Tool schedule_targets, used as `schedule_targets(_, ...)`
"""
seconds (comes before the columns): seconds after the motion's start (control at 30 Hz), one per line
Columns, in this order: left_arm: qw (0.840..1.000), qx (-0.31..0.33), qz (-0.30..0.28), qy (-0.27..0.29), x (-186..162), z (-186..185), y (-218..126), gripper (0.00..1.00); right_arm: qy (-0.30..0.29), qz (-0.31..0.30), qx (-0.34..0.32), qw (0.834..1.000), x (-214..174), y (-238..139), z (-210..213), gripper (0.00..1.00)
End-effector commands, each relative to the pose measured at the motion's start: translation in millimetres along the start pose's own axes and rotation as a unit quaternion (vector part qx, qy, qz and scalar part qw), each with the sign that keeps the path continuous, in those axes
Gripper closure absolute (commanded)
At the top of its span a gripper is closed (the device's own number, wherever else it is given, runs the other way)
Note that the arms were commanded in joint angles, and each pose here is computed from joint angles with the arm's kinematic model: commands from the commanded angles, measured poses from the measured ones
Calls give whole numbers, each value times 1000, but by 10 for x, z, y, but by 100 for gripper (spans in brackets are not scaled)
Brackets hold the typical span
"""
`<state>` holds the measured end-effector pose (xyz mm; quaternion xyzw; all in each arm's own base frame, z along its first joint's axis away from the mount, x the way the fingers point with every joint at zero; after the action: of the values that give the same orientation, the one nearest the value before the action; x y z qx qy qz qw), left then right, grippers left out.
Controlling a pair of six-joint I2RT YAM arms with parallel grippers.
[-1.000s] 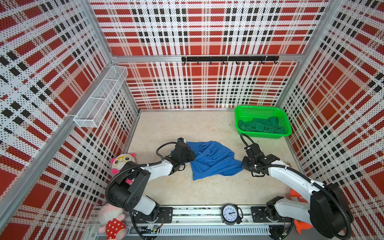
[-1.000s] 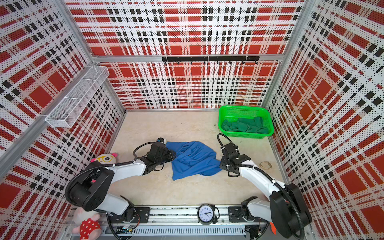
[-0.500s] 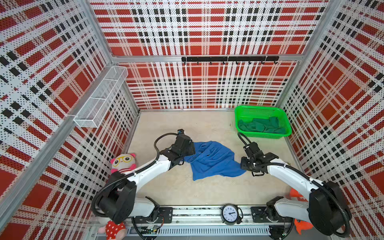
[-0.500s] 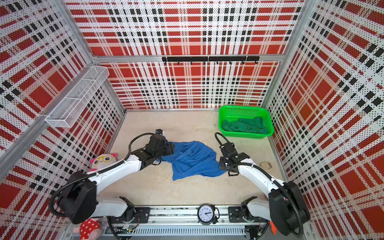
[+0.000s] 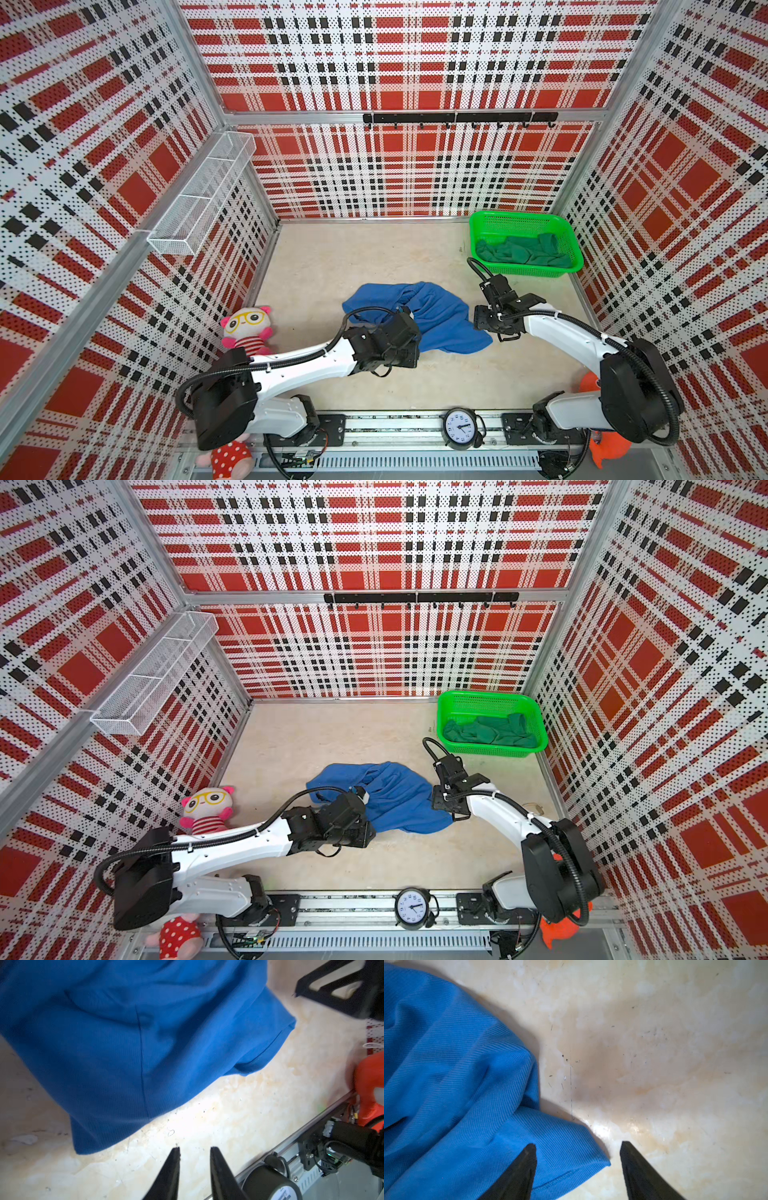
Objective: Fold and stack the tank tops
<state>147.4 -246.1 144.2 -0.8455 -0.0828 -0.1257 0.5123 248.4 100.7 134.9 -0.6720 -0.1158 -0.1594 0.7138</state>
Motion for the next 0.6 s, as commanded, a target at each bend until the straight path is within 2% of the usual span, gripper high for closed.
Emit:
schedule_targets(0.0,1000,7,20,-11,-44,14,121,75,0,-18,6,1000,59,-48,5,32)
schedule_targets(0.13,999,38,34,-7,-35,122,221,77,1,-22,5,1000,25,-55,-21,32)
schedule_targets(0.17,998,45,35,-4,-23,140,242,74,2,-22,6,1000,19,-50,-28,32)
schedule_targets(0.27,997,68,32,5,32,186,295,50,6,-17,12,1000,-15,-28,-26,31)
schedule_targets(0.3,997,73,31,8,50,194,314,49,7,-16,14,1000,-25,-22,-25,31)
schedule_targets(0.4,996,84,27,12,105,238,365,50,9,-13,19,1000,-59,-2,-27,31)
schedule_targets(0.57,996,90,13,7,241,308,390,67,10,-11,25,1000,-89,7,-29,31)
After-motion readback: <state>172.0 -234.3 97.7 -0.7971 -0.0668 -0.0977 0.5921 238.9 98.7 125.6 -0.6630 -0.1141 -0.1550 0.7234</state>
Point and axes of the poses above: each gripper's point midway between its finger pads, its own y axis out along the fingers, its own z axis along the line the jaws close on, x = y × z, the point moved 8 cm from there along -y, back along the fingers, and after that the axes turned 6 degrees about -y, right-handed, at the moved point
